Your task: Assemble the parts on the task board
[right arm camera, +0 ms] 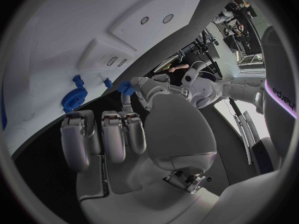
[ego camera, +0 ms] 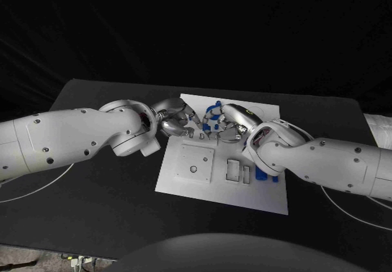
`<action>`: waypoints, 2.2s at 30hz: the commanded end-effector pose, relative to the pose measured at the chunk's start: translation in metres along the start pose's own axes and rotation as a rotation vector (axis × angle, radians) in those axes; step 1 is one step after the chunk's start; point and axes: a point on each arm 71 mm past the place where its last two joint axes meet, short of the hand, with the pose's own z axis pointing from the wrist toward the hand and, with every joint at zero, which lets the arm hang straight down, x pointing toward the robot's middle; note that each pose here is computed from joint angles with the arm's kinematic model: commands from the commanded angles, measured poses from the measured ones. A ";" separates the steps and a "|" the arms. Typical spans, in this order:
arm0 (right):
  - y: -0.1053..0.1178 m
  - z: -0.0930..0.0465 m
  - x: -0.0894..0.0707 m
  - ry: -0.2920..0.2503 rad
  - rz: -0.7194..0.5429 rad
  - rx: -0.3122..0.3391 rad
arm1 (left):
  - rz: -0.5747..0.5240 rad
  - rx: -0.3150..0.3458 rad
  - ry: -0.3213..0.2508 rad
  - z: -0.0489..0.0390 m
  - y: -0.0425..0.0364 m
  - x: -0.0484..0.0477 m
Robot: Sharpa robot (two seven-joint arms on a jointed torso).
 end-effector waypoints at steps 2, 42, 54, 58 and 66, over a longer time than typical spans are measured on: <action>0.001 0.000 0.000 -0.008 -0.005 -0.013 | 0.002 -0.017 -0.014 -0.0008 0.0020 -0.0017; 0.003 0.001 0.000 -0.018 0.002 -0.019 | 0.042 -0.053 0.024 0.0064 0.0034 0.0078; 0.001 0.000 0.001 0.005 -0.002 -0.005 | 0.035 -0.038 0.015 0.0063 0.0019 0.0077; 0.000 0.000 0.001 0.012 -0.003 -0.003 | 0.028 -0.027 0.005 0.0064 0.0007 0.0073; 0.000 0.000 0.002 0.017 -0.005 -0.002 | 0.022 -0.018 0.001 0.0064 -0.0005 0.0074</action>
